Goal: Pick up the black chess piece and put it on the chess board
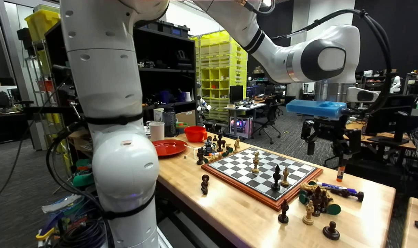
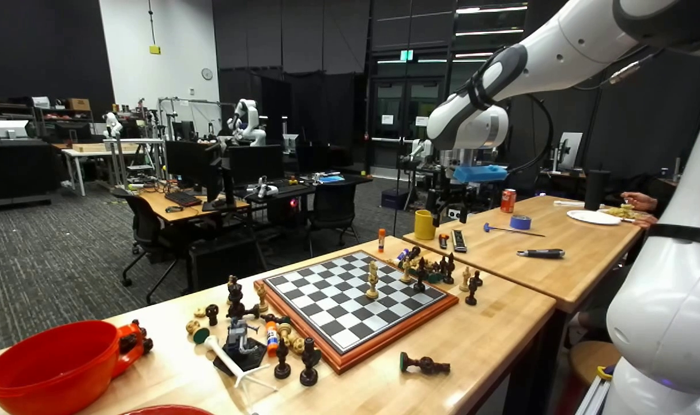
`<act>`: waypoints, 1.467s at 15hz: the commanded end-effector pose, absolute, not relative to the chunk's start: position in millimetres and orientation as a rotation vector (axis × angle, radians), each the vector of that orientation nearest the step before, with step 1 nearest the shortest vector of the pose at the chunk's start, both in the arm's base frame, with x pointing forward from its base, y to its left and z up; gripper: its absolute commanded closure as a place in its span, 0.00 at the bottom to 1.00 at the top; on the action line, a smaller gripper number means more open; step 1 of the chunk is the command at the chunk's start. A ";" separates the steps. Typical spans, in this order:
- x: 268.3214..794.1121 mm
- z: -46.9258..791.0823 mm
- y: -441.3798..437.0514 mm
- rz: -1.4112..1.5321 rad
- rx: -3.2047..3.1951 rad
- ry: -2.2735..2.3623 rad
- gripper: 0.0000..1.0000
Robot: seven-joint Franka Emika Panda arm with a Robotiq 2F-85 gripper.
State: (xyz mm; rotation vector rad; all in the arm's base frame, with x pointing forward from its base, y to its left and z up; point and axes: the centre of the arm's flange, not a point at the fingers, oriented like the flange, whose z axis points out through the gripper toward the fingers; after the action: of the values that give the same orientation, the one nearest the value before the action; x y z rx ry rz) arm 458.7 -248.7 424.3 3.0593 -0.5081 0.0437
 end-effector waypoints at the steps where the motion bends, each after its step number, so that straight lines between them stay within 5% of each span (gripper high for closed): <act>1: 456.9 414.3 -247.6 0.036 3.033 -0.480 0.00; 22: 444.9 350.7 -262.8 -0.162 2.974 -0.416 0.00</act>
State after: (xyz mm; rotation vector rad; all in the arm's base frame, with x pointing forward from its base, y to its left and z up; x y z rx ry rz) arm 448.8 -260.8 356.8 2.9876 -0.4194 -0.1476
